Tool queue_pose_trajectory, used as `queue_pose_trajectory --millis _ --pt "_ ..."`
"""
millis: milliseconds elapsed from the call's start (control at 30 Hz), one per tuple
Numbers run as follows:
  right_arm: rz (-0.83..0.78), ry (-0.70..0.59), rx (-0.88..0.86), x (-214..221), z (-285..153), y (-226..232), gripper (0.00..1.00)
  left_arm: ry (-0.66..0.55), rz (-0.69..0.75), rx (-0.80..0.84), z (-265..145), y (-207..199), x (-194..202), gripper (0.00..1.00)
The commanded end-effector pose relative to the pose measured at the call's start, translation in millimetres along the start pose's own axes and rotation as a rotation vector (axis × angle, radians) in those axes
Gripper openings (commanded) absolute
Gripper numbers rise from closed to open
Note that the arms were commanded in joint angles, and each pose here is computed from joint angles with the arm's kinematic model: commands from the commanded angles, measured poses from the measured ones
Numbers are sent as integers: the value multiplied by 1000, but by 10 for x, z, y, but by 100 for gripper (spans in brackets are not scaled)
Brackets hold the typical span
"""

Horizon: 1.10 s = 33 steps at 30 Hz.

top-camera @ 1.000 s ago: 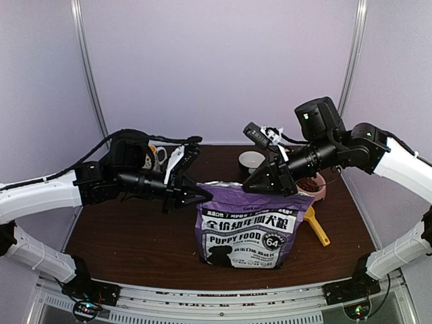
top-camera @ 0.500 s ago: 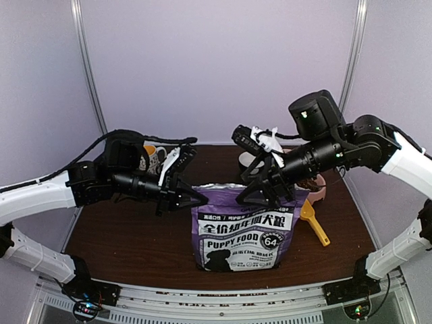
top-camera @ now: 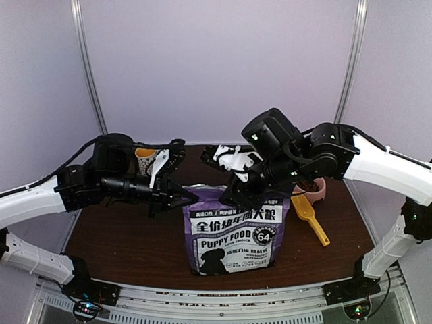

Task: Serve the pet food
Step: Pass from the left arm to the right, then adjust the pet food bag at the center of the board.

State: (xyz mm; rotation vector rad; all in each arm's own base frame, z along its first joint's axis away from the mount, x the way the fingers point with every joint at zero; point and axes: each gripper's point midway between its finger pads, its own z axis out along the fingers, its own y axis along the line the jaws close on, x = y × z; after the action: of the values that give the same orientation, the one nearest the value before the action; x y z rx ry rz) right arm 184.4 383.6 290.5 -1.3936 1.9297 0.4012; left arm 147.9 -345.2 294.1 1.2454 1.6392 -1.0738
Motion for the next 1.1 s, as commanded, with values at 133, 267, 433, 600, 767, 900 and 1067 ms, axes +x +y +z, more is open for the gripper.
queue_pose_trajectory --millis 133,267,433,600,767,900,1067 --pt "50 36 156 269 -111 -306 0 -169 96 -15 -233 -105 -383 4" --pt "58 -33 100 129 -195 -224 0 -122 70 -14 -127 -60 -175 34" --pt "62 -77 36 63 -258 -119 0 -89 26 -33 9 26 176 79" --pt "65 -109 -5 37 -308 -51 0 -59 3 -23 172 76 354 95" --pt "68 -120 -21 34 -315 -22 0 -64 -12 -30 313 136 414 98" --pt "74 -127 -14 33 -330 -34 0 -41 -19 -170 346 295 509 90" --pt "74 -136 -26 26 -365 -16 0 -15 -78 -405 209 640 689 58"
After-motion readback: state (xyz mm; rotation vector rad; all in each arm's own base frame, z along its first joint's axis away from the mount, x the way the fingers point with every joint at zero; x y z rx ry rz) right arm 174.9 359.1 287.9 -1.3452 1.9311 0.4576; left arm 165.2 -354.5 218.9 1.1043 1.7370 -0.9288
